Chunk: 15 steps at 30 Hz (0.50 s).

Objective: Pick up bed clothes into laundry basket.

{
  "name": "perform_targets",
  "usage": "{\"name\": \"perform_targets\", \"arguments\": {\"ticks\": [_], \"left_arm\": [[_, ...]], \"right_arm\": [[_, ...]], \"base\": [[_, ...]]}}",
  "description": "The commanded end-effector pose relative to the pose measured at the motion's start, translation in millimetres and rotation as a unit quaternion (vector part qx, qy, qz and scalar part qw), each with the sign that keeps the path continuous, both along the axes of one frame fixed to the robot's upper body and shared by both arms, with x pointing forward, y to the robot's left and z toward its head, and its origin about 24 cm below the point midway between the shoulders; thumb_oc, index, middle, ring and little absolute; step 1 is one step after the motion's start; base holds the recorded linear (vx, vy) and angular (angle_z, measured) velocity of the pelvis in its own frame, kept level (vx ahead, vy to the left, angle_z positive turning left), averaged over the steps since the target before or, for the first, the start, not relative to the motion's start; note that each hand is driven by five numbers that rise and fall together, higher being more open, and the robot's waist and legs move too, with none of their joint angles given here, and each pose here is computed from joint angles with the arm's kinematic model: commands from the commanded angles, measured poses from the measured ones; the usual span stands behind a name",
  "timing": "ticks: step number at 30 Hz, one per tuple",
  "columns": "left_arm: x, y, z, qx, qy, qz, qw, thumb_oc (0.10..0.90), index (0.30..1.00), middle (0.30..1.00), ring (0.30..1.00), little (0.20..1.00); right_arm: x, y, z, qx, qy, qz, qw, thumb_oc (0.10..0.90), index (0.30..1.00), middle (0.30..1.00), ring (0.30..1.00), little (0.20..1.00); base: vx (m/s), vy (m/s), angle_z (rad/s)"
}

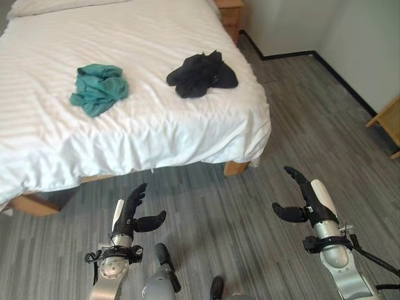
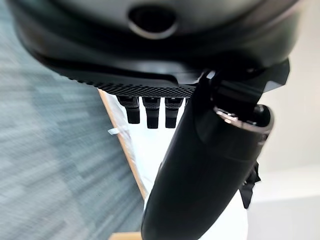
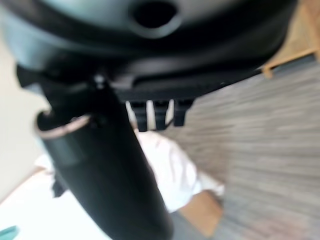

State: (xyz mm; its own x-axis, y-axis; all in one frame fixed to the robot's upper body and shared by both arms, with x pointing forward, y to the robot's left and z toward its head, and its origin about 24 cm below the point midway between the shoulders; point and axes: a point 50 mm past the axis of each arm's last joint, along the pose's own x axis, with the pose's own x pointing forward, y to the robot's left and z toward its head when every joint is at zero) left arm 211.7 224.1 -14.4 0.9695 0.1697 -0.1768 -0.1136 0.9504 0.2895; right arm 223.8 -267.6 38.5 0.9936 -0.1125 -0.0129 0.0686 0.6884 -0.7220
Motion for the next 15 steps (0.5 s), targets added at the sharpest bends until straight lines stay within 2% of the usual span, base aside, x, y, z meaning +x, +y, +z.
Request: {"name": "perform_targets", "arguments": {"ticks": [1,4,8,9,11,12,14,15], "left_arm": [[19,3,47,0.028,-0.116,-0.011,0.993,0.800,0.900,0.900,0.900,0.900],[13,8,44,0.035,-0.104,-0.007,0.994,0.800,0.900,0.900,0.900,0.900],[16,7,46,0.054,-0.103,-0.017,0.993,0.800,0.900,0.900,0.900,0.900],[19,8,50,0.065,-0.112,-0.012,0.992,0.800,0.900,0.900,0.900,0.900],[20,10,50,0.068,-0.112,-0.005,0.991,0.800,0.900,0.900,0.900,0.900],[20,10,45,0.051,-0.105,0.002,0.993,0.800,0.900,0.900,0.900,0.900],[21,10,45,0.051,-0.105,0.004,0.993,0.800,0.900,0.900,0.900,0.900],[20,4,39,0.036,-0.093,-0.008,0.995,0.800,0.900,0.900,0.900,0.900]], "right_arm": [[14,-5,60,-0.041,-0.128,0.029,0.991,0.800,0.900,0.900,0.900,0.900],[17,-5,69,-0.073,-0.145,0.028,0.986,0.800,0.900,0.900,0.900,0.900],[29,-1,101,-0.114,-0.212,0.026,0.970,0.800,0.900,0.900,0.900,0.900],[38,10,124,-0.137,-0.263,0.041,0.954,0.800,0.900,0.900,0.900,0.900],[42,18,135,-0.147,-0.282,0.057,0.946,0.800,0.900,0.900,0.900,0.900],[47,45,156,-0.153,-0.329,0.104,0.926,0.800,0.900,0.900,0.900,0.900],[48,46,156,-0.153,-0.330,0.105,0.926,0.800,0.900,0.900,0.900,0.900],[51,57,164,-0.163,-0.344,0.122,0.916,0.800,0.900,0.900,0.900,0.900]], "base": [[0.72,0.253,-0.43],[0.39,0.144,-0.48],[0.39,0.199,-0.25],[0.17,0.095,0.15],[0.35,0.043,0.42],[0.42,-0.029,0.48],[0.24,-0.082,0.59],[0.27,-0.192,1.15]]}}
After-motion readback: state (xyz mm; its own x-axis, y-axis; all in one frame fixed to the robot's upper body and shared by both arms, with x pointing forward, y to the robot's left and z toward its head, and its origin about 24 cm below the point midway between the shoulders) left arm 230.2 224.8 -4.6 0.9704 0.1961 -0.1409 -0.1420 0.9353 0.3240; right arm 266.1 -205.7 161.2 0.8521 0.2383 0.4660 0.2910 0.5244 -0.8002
